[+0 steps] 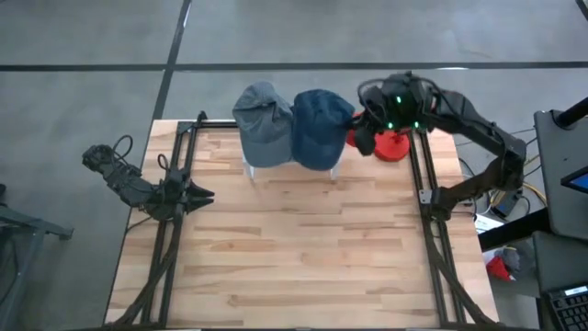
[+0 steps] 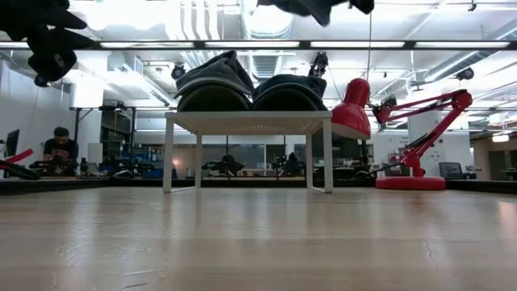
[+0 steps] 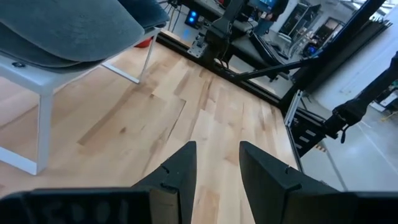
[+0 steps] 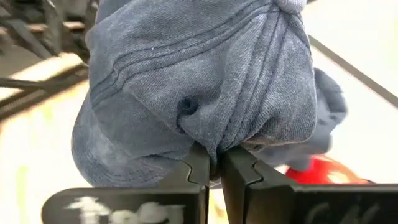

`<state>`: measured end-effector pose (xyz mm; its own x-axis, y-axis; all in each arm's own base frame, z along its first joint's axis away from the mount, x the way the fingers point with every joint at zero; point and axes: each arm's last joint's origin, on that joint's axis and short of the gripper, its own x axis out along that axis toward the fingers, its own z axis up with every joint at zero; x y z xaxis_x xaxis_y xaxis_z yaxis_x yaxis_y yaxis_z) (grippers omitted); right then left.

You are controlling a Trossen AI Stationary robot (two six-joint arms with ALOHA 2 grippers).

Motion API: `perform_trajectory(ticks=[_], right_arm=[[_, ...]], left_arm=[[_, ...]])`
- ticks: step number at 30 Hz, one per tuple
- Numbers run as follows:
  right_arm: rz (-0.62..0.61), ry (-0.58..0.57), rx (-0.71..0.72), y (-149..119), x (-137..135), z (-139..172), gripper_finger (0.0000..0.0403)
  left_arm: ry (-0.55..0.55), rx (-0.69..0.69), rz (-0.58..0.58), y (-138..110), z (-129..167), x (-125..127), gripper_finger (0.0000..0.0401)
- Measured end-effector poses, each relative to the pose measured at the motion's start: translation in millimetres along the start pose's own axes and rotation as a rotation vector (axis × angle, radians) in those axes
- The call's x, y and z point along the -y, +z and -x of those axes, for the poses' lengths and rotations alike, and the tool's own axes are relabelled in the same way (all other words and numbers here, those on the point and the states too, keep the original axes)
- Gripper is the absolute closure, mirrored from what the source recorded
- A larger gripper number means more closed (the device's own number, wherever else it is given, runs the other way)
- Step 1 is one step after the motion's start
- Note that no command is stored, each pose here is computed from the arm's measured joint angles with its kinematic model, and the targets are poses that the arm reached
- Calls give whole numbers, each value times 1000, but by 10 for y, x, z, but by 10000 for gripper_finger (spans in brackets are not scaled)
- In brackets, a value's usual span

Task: Pick & Place hat
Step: Stack the blue cap on the blue cap on the shelf

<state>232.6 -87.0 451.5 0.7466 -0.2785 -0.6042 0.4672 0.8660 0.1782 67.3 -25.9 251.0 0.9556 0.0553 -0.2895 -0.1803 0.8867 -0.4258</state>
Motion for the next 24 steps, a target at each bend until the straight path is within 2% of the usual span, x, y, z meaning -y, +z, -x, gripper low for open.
perform_trajectory(ticks=[8,16,24], right_arm=[[22,14,-103,286,382,-131,391],[40,35,-267,454,638,-494,391],[-78,-18,-352,506,920,-726,391]], left_arm=[[0,0,41,1,0,0,279],[0,0,40,0,0,0,279],[0,-1,46,0,0,0,279]])
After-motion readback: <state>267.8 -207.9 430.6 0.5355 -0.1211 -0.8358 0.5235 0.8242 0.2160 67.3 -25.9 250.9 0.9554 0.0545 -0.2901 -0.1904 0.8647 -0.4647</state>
